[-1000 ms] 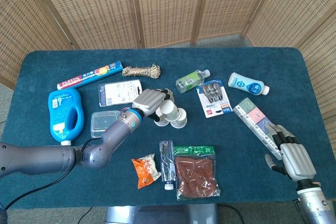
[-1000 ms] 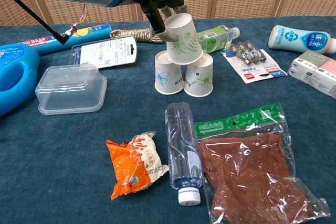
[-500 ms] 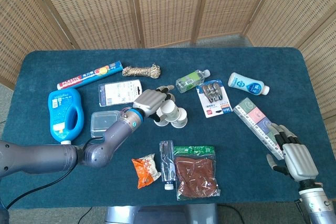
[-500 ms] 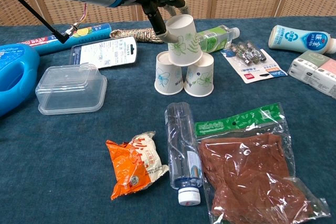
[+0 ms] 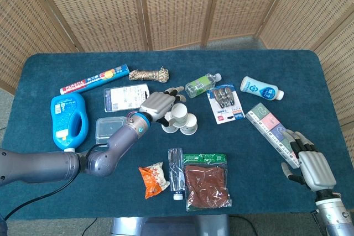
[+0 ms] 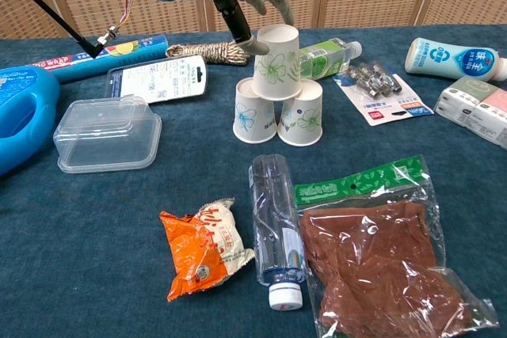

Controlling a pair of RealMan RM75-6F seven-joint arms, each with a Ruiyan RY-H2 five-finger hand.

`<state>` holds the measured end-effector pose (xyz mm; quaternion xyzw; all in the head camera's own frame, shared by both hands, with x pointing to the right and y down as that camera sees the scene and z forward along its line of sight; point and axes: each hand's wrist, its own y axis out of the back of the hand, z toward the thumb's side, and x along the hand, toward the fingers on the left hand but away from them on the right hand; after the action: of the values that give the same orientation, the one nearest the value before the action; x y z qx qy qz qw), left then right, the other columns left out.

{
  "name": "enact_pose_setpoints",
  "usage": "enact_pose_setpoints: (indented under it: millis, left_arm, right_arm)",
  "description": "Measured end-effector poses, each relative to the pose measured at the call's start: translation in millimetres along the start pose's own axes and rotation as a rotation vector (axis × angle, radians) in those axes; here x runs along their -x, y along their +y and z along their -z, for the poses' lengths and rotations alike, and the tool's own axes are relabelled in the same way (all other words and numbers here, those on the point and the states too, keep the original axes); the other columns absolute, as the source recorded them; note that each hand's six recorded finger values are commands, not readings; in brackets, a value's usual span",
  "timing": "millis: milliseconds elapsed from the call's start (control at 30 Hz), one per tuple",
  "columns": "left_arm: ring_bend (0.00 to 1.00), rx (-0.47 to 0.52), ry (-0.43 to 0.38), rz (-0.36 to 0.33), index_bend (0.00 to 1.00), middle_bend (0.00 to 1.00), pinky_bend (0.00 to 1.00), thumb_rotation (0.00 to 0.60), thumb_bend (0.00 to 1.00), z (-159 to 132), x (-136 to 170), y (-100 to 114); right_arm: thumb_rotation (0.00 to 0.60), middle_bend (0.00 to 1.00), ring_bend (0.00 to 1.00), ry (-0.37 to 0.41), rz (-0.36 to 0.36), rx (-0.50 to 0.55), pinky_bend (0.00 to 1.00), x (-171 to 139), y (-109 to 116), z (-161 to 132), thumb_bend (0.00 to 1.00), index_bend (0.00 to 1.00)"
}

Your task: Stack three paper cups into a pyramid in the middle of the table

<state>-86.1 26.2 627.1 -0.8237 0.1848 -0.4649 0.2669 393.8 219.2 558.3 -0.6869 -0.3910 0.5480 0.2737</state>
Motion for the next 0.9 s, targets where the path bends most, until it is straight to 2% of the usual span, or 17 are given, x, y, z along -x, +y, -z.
enact_pose_setpoints:
  millis: [133, 233, 433, 667, 900]
  left_arm:
    - [0.00, 0.018, -0.003, -0.032, 0.01, 0.00, 0.13, 0.600, 0.44, 1.9, 3.2, 6.5]
    - [0.00, 0.020, -0.017, -0.067, 0.00, 0.00, 0.05, 0.600, 0.44, 3.5, 10.0, 13.7]
    - [0.00, 0.015, -0.046, -0.175, 0.00, 0.00, 0.00, 0.600, 0.44, 14.6, 41.7, 34.0]
    - [0.00, 0.049, -0.032, -0.289, 0.00, 0.00, 0.00, 0.600, 0.44, 53.8, 118.2, 39.4]
    - [0.00, 0.034, 0.066, -0.310, 0.00, 0.00, 0.00, 0.600, 0.44, 101.8, 206.0, 12.0]
  right_arm:
    - [0.600, 0.06, 0.00, 0.001, 0.000, -0.008, 0.15, 0.2, 0.1, -0.3, 0.48, 0.05]
    - [0.600, 0.06, 0.00, -0.001, 0.001, -0.023, 0.15, 0.9, 0.9, 0.7, 0.48, 0.05]
    - [0.600, 0.06, 0.00, -0.008, 0.029, -0.047, 0.11, 3.0, 7.3, 5.2, 0.48, 0.05]
    - [0.600, 0.01, 0.00, 0.002, 0.079, -0.065, 0.01, 7.7, 13.8, 7.8, 0.48, 0.04]
    - [0.600, 0.00, 0.00, 0.017, 0.102, -0.106, 0.00, 12.7, 9.4, 2.1, 0.47, 0.01]
